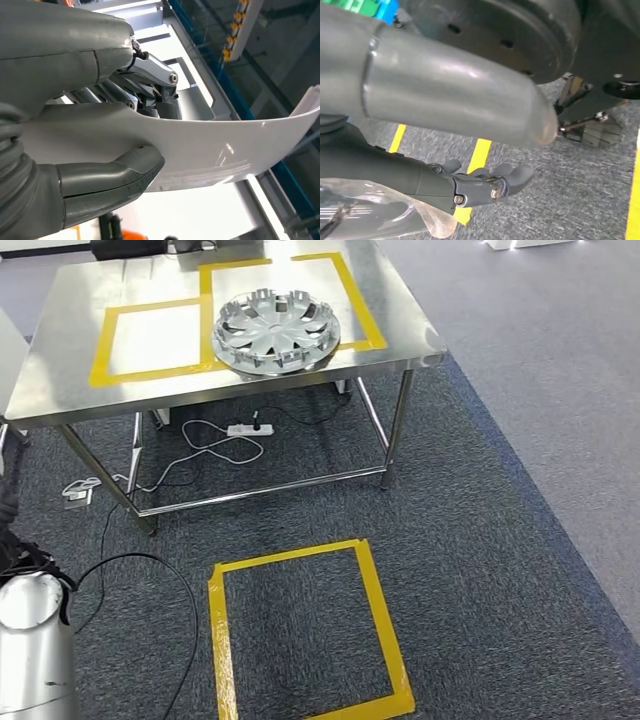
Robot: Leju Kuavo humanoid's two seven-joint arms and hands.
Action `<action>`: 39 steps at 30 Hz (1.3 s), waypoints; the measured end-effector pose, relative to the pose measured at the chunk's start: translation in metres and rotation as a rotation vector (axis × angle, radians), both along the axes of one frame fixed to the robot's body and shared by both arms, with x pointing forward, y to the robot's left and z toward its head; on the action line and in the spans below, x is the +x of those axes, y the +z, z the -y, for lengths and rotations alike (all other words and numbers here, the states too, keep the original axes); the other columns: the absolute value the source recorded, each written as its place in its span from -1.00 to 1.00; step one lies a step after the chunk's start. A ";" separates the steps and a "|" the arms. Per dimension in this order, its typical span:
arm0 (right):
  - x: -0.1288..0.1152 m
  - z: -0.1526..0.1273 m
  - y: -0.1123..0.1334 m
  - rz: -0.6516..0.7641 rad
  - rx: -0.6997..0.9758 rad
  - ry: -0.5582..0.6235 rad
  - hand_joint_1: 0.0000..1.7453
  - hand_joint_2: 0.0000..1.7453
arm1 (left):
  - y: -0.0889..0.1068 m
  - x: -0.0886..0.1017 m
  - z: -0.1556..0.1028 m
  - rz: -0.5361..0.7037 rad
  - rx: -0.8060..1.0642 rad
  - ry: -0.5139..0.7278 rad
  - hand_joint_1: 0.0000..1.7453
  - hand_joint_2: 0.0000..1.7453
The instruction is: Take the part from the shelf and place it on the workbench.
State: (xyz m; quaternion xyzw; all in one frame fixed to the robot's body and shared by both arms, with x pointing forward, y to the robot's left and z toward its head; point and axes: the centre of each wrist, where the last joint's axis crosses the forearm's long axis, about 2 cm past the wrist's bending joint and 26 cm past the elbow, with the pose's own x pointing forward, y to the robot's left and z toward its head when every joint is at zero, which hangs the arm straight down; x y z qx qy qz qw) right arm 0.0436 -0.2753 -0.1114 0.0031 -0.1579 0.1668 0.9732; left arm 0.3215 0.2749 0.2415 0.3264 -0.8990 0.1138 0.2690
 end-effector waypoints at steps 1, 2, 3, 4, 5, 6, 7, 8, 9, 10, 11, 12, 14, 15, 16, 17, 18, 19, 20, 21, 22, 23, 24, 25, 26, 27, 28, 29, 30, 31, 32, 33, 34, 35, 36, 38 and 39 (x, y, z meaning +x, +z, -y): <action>0.001 0.000 0.000 0.000 -0.003 -0.001 -1.00 -1.00 | 0.000 0.000 0.000 -0.005 0.002 -0.005 1.00 1.00; 0.001 -0.001 0.000 -0.001 -0.006 -0.002 -1.00 -1.00 | 0.000 0.001 0.001 -0.012 0.003 -0.014 1.00 1.00; 0.001 -0.001 0.000 -0.004 -0.008 -0.003 -1.00 -1.00 | 0.001 0.001 0.001 -0.020 0.002 -0.031 1.00 1.00; 0.000 -0.001 0.000 -0.006 -0.012 -0.004 -1.00 -1.00 | 0.001 0.002 0.002 -0.032 0.001 -0.053 1.00 1.00; -0.001 -0.001 0.000 -0.010 -0.013 -0.004 -1.00 -1.00 | 0.001 0.002 0.003 -0.048 -0.001 -0.079 1.00 1.00; -0.001 -0.001 0.000 -0.013 -0.014 -0.003 -1.00 -1.00 | -0.001 0.002 0.004 -0.065 -0.004 -0.107 1.00 1.00; -0.002 -0.001 0.000 -0.014 -0.014 -0.003 -1.00 -1.00 | -0.002 0.002 0.004 -0.082 -0.006 -0.134 1.00 1.00; -0.002 -0.001 0.000 -0.015 -0.015 -0.002 -1.00 -1.00 | -0.003 0.002 0.004 -0.095 -0.005 -0.157 1.00 1.00; -0.002 -0.001 0.000 -0.015 -0.014 -0.001 -1.00 -1.00 | -0.003 0.003 0.004 -0.104 -0.004 -0.175 1.00 1.00; -0.001 -0.001 0.000 -0.014 -0.014 -0.001 -1.00 -1.00 | -0.004 0.003 0.005 -0.109 -0.002 -0.188 1.00 1.00; -0.001 -0.001 0.000 -0.012 -0.014 0.000 -1.00 -1.00 | -0.004 0.003 0.005 -0.111 0.001 -0.196 1.00 1.00; 0.000 -0.001 0.000 -0.011 -0.014 0.000 -1.00 -1.00 | -0.003 0.003 0.005 -0.112 0.004 -0.201 1.00 1.00; 0.001 -0.001 0.000 -0.010 -0.013 0.001 -1.00 -1.00 | -0.004 0.003 0.005 -0.115 0.010 -0.210 1.00 1.00; 0.001 -0.001 0.000 -0.010 -0.012 0.001 -1.00 -1.00 | -0.004 0.003 0.005 -0.117 0.013 -0.214 1.00 1.00; 0.001 -0.001 0.000 -0.010 -0.012 0.002 -1.00 -1.00 | -0.004 0.004 0.005 -0.119 0.014 -0.222 1.00 1.00; 0.001 -0.001 0.000 -0.009 -0.011 0.003 -1.00 -1.00 | -0.004 0.004 0.006 -0.120 0.015 -0.233 1.00 1.00; 0.001 -0.001 0.000 -0.009 -0.010 0.005 -1.00 -1.00 | -0.003 0.004 0.008 -0.122 0.015 -0.247 1.00 1.00; 0.001 -0.001 0.000 -0.009 -0.010 0.007 -1.00 -1.00 | -0.003 0.004 0.009 -0.125 0.014 -0.261 1.00 1.00; 0.001 -0.001 0.000 -0.009 -0.009 0.009 -1.00 -1.00 | -0.004 0.005 0.011 -0.128 0.015 -0.272 1.00 1.00; 0.000 -0.001 0.000 -0.010 -0.008 0.012 -1.00 -1.00 | -0.004 0.005 0.012 -0.132 0.017 -0.282 1.00 1.00; 0.000 -0.001 0.000 -0.011 -0.007 0.015 -1.00 -1.00 | -0.005 0.005 0.014 -0.136 0.020 -0.292 1.00 1.00; 0.000 -0.001 0.000 -0.011 -0.005 0.018 -1.00 -1.00 | -0.006 0.005 0.016 -0.139 0.023 -0.303 1.00 1.00; 0.000 -0.001 0.000 -0.011 -0.005 0.021 -1.00 -1.00 | -0.006 0.005 0.017 -0.140 0.028 -0.313 1.00 1.00; 0.000 -0.002 0.000 -0.010 -0.006 0.024 -1.00 -1.00 | -0.006 0.005 0.019 -0.140 0.031 -0.323 1.00 1.00; 0.000 -0.002 0.000 -0.010 -0.007 0.027 -1.00 -1.00 | -0.006 0.005 0.020 -0.139 0.034 -0.331 1.00 1.00; 0.001 -0.002 0.000 -0.009 -0.008 0.030 -1.00 -1.00 | -0.005 0.006 0.020 -0.138 0.036 -0.338 1.00 1.00; 0.001 -0.002 0.000 -0.009 -0.010 0.032 -1.00 -1.00 | -0.005 0.006 0.020 -0.136 0.037 -0.343 1.00 1.00; 0.001 -0.002 0.000 -0.010 -0.011 0.033 -1.00 -1.00 | -0.004 0.007 0.021 -0.135 0.039 -0.347 1.00 1.00; 0.000 -0.002 0.000 -0.011 -0.012 0.034 -1.00 -1.00 | -0.004 0.007 0.021 -0.134 0.040 -0.349 1.00 1.00; 0.000 -0.003 0.000 -0.013 -0.012 0.034 -1.00 -1.00 | -0.004 0.007 0.021 -0.134 0.041 -0.351 1.00 1.00; 0.000 -0.005 0.000 -0.015 -0.014 0.034 -1.00 -1.00 | -0.004 0.007 0.022 -0.132 0.041 -0.352 1.00 1.00; 0.000 -0.006 0.000 -0.015 -0.016 0.033 -1.00 -1.00 | -0.003 0.007 0.022 -0.131 0.042 -0.353 1.00 1.00; 0.000 -0.008 0.000 -0.015 -0.016 0.032 -1.00 -1.00 | -0.003 0.007 0.022 -0.130 0.042 -0.353 1.00 1.00; 0.000 -0.009 0.000 -0.015 -0.016 0.033 -1.00 -1.00 | -0.003 0.008 0.022 -0.130 0.042 -0.353 1.00 1.00; 0.000 -0.009 0.000 -0.015 -0.014 0.034 -1.00 -1.00 | -0.004 0.008 0.021 -0.132 0.042 -0.353 1.00 1.00; -0.001 -0.010 0.000 -0.019 -0.009 0.036 -1.00 -1.00 | -0.005 0.007 0.021 -0.137 0.041 -0.354 1.00 1.00; -0.001 -0.010 0.000 -0.020 -0.009 0.036 -1.00 -1.00 | -0.006 0.007 0.021 -0.139 0.041 -0.354 1.00 1.00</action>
